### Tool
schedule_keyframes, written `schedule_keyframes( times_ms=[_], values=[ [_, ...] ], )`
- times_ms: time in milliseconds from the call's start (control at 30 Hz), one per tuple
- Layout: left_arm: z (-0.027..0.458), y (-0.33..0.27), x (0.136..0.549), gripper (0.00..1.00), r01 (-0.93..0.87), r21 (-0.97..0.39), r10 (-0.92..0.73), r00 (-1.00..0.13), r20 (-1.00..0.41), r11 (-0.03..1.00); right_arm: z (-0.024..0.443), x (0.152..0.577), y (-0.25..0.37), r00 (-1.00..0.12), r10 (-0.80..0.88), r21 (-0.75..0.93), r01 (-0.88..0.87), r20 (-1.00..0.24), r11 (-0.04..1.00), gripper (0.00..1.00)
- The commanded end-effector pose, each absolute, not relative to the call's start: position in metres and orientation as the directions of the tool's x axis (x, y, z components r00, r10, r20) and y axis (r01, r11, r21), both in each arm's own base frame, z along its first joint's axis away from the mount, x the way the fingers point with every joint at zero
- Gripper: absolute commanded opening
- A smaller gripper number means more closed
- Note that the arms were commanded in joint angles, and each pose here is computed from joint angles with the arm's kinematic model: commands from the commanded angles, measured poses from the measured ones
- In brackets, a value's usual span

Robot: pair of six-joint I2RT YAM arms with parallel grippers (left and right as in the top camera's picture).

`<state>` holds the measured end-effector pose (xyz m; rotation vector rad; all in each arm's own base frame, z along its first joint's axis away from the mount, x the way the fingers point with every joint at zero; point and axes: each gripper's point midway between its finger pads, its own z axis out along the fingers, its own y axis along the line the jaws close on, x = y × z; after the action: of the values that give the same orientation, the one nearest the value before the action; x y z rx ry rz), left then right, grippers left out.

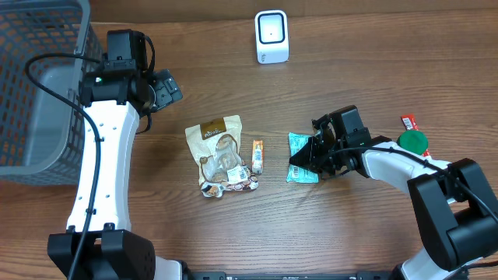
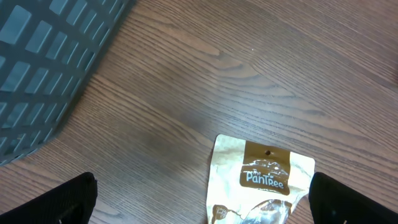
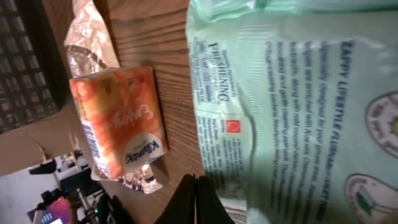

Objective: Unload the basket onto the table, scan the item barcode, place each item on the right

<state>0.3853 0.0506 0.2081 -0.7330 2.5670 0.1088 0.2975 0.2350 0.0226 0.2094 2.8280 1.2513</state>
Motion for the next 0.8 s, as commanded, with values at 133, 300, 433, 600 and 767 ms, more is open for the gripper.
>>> schedule_keyframes(
  times_ms=[133,300,433,600,767],
  values=[
    [0.217,0.053,0.385,1.00,-0.518,-0.049,-0.475,-0.738,-0.480,0.854,0.005,0.295,0.224,-0.986,0.168,0.677,0.128,0.006,0.724,0.04],
    [0.217,0.053,0.385,1.00,-0.518,-0.049,-0.475,-0.738,-0.480,0.854,-0.010,0.286,0.220,-0.982,0.179,0.652,0.172,0.057,0.739,0.04],
    [0.217,0.053,0.385,1.00,-0.517,-0.049,-0.475,-0.738,-0.479,0.854,-0.022,0.284,0.214,-0.969,0.228,0.611,0.240,0.099,0.754,0.04],
    [0.217,0.053,0.385,1.00,-0.517,-0.049,-0.475,-0.738,-0.480,0.854,-0.012,0.286,0.223,-0.971,0.208,0.651,0.233,0.117,0.722,0.04],
    [0.217,0.053,0.385,1.00,-0.518,-0.049,-0.475,-0.738,-0.479,0.854,0.029,0.295,0.244,-0.992,0.109,0.763,0.118,0.063,0.635,0.04]
  ],
)
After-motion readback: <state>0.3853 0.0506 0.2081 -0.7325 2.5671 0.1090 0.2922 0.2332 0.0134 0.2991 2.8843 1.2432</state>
